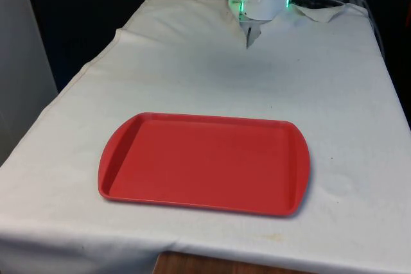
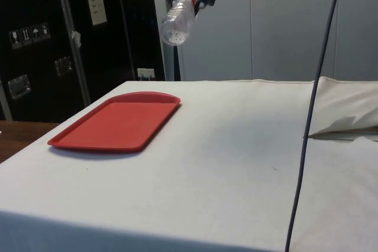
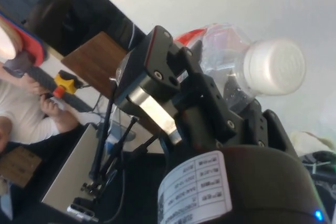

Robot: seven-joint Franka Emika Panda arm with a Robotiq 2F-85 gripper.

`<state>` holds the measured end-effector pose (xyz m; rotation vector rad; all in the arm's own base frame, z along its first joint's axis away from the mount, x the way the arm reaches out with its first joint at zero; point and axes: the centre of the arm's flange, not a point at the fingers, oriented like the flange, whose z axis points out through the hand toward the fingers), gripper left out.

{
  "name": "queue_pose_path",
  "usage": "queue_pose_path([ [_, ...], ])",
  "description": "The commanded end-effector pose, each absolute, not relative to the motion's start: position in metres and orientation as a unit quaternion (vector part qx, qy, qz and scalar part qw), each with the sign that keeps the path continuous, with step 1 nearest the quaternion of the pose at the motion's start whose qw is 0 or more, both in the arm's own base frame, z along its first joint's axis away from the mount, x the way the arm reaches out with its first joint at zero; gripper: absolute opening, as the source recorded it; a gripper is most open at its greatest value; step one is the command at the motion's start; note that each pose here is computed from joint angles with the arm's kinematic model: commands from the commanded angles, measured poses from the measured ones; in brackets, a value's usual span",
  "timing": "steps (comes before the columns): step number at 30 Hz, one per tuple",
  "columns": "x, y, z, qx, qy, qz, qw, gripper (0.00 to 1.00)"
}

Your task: Place the bottle upright on the tray.

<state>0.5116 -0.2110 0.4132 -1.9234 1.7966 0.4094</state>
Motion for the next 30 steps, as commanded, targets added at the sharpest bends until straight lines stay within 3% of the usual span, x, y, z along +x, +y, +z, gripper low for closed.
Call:
queue_pose_path([
  [1,0.513,-0.21,0.415,-0.703,0.658,0.139,0.23,0.33],
  [30,0.523,-0.2,0.412,-0.732,0.656,0.097,0.154,0.33],
])
